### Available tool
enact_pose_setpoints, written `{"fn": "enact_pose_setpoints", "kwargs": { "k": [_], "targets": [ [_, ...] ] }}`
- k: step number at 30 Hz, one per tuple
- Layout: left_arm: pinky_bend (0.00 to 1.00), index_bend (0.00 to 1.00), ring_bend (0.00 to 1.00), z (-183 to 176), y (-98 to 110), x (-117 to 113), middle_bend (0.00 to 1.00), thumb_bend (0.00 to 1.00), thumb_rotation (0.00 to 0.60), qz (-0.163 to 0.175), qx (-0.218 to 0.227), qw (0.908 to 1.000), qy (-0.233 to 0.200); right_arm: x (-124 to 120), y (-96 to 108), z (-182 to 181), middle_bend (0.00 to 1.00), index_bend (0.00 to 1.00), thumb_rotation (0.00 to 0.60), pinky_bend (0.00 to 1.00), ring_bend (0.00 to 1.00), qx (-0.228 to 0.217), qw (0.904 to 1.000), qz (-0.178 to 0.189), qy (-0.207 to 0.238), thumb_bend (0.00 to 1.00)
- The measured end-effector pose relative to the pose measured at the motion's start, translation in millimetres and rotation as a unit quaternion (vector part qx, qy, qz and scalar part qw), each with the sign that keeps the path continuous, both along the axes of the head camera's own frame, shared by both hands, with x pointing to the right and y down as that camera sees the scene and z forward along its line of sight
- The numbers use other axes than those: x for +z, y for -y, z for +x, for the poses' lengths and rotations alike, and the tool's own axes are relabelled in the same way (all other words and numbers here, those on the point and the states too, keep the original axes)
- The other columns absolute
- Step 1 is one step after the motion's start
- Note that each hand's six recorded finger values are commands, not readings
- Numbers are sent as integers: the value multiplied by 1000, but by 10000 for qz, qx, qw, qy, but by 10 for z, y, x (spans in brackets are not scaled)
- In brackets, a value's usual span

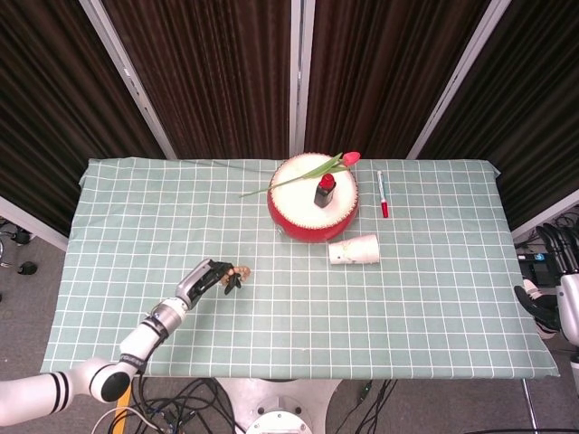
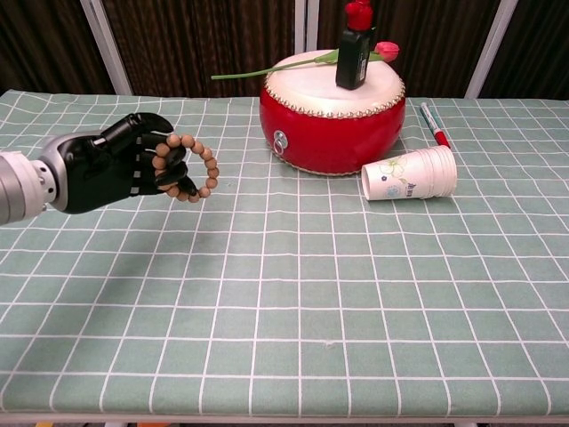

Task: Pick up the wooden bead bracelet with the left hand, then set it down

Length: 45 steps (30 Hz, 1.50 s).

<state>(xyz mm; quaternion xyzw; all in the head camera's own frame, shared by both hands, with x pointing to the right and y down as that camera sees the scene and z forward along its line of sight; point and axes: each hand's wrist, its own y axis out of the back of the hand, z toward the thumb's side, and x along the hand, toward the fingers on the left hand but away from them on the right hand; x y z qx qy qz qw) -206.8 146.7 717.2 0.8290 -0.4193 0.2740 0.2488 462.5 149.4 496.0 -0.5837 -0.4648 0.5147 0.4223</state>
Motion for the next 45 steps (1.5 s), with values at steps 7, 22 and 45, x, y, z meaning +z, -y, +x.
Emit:
{"fn": "enact_pose_setpoints", "kwargs": {
  "k": [7, 22, 45],
  "targets": [
    [225, 628, 436, 15, -3, -4, 701, 640, 243, 18, 37, 10000, -77, 5, 9, -3, 67, 16, 600, 0, 0, 9, 10000, 0, 14, 146],
    [228, 627, 427, 3, -5, 28, 714, 462, 174, 11, 58, 9999, -132, 26, 0, -4, 66, 16, 600, 0, 0, 42, 10000, -26, 7, 146],
    [231, 716, 492, -25, -5, 69, 774, 471, 338, 14, -44, 10000, 27, 25, -6, 13, 65, 16, 600, 0, 0, 75, 10000, -13, -1, 147]
  ]
}}
